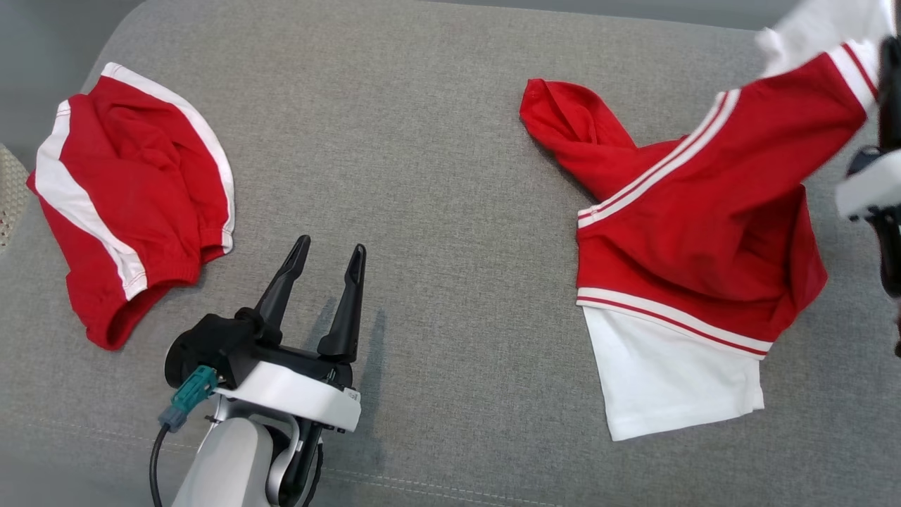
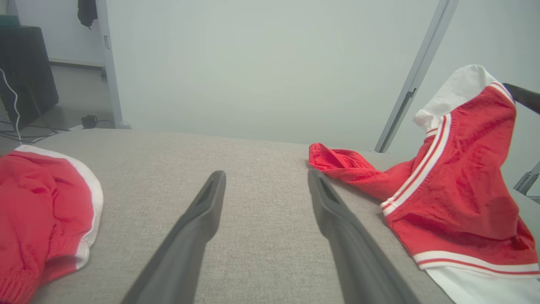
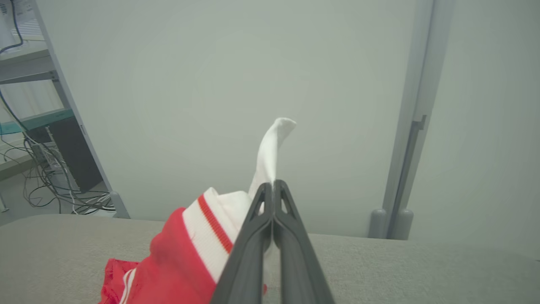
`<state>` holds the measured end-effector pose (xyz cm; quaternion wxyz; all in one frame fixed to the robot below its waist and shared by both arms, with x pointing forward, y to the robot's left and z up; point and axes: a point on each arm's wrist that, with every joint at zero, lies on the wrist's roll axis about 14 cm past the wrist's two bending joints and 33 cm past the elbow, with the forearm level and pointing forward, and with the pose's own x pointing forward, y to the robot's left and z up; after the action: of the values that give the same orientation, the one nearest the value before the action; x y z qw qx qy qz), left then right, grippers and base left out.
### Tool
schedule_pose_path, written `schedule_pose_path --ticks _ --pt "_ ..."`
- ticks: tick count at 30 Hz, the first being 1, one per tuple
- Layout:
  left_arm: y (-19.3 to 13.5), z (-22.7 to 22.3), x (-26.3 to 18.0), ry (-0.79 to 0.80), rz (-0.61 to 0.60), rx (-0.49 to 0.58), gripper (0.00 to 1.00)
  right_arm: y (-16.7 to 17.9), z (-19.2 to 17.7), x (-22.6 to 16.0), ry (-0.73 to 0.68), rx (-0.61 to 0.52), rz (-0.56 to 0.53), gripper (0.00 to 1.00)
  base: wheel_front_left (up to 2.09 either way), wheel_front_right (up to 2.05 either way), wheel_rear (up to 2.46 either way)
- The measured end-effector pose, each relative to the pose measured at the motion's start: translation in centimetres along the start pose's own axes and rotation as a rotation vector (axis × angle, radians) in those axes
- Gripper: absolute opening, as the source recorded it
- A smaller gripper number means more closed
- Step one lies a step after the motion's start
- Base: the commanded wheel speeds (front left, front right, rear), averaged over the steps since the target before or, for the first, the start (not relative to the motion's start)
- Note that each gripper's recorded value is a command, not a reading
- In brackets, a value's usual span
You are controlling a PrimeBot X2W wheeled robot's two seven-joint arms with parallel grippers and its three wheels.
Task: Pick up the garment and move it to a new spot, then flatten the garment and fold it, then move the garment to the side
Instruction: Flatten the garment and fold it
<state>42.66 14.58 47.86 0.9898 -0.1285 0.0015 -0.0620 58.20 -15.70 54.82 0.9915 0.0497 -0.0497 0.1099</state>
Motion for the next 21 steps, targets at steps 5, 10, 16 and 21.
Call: schedule_pose_path --ticks 5,10,16,21 --pt "-1.2 -0.8 0.5 0.018 -0.039 -0.003 1.0 -7.1 -3.9 -5.2 0.087 0.023 -0.217 0.0 0.0 0.0 0.0" --pt "-1.9 -1.8 1.0 0.043 -0.065 -0.011 1.0 -9.4 -7.6 -9.0 0.165 0.082 -0.332 0.0 0.0 0.0 0.0" --pt "-2.9 -3.2 1.3 0.078 -0.1 -0.014 1.0 -8.8 -10.0 -10.3 0.219 0.141 -0.363 1.0 0.0 0.0 0.0" --pt "-3.4 -3.1 1.2 0.078 -0.117 -0.012 1.0 -8.9 -8.3 -10.2 0.154 0.165 -0.373 1.0 0.0 0.0 0.0"
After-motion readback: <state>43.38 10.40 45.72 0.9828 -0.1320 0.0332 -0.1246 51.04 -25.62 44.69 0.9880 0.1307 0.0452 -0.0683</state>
